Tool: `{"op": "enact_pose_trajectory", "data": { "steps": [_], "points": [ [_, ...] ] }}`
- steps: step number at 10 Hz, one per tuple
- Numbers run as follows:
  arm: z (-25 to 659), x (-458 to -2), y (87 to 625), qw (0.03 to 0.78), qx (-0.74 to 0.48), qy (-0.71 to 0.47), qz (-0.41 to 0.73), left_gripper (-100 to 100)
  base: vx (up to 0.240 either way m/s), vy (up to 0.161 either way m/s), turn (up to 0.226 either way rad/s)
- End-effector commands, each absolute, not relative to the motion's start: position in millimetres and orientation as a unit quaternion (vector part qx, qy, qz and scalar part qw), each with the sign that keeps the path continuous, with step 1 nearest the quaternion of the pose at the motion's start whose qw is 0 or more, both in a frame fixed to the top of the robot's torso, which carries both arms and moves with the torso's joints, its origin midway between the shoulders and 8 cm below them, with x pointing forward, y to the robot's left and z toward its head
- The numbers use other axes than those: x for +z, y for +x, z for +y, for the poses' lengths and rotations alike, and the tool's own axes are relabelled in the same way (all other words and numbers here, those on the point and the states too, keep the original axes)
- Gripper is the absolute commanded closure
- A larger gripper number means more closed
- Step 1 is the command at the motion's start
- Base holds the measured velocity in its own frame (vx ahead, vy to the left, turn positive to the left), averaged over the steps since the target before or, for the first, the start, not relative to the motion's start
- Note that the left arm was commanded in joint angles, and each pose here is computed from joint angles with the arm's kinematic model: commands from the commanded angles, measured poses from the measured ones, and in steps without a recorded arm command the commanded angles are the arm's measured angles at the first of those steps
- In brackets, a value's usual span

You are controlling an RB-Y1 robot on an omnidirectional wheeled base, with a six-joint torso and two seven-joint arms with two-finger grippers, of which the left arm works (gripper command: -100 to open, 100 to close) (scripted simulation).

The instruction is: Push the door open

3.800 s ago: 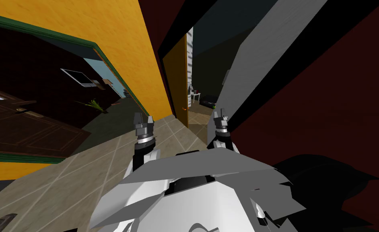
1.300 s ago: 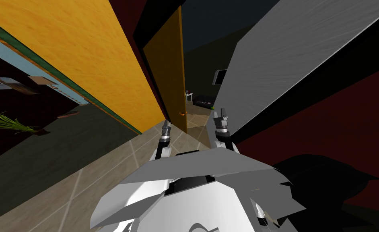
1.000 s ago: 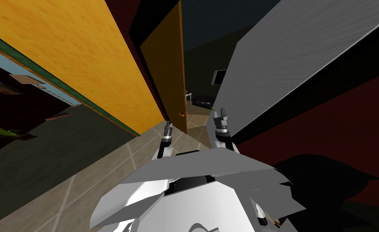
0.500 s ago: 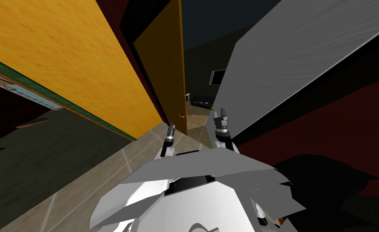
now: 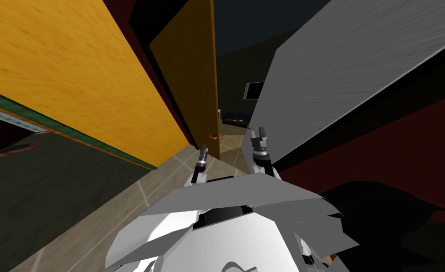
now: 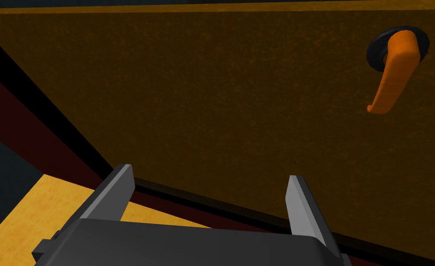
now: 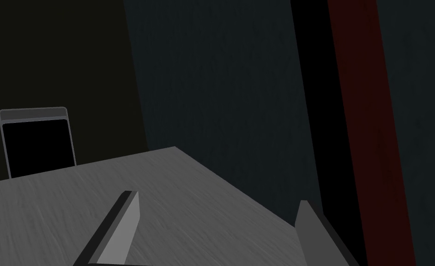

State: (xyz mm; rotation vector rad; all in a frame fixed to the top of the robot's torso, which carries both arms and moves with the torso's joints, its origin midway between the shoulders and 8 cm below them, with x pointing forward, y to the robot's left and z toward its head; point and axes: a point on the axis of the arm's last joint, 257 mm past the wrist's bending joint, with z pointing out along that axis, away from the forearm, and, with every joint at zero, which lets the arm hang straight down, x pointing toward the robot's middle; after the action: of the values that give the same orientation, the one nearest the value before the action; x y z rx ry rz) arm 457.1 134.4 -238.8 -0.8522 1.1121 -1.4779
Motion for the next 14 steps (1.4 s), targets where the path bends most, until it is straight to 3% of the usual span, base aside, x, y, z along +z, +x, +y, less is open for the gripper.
{"op": "enact_pose_trajectory", "data": {
  "steps": [1,14],
  "points": [
    [128.8,-248.8,458.7,0.516,-0.617,-0.360,0.472,-100,0.074,0.084,-0.084],
    [86.7,-323.7,459.1,0.456,-0.606,-0.381,0.529,-100,0.069,0.084,-0.082]
  ]
}}
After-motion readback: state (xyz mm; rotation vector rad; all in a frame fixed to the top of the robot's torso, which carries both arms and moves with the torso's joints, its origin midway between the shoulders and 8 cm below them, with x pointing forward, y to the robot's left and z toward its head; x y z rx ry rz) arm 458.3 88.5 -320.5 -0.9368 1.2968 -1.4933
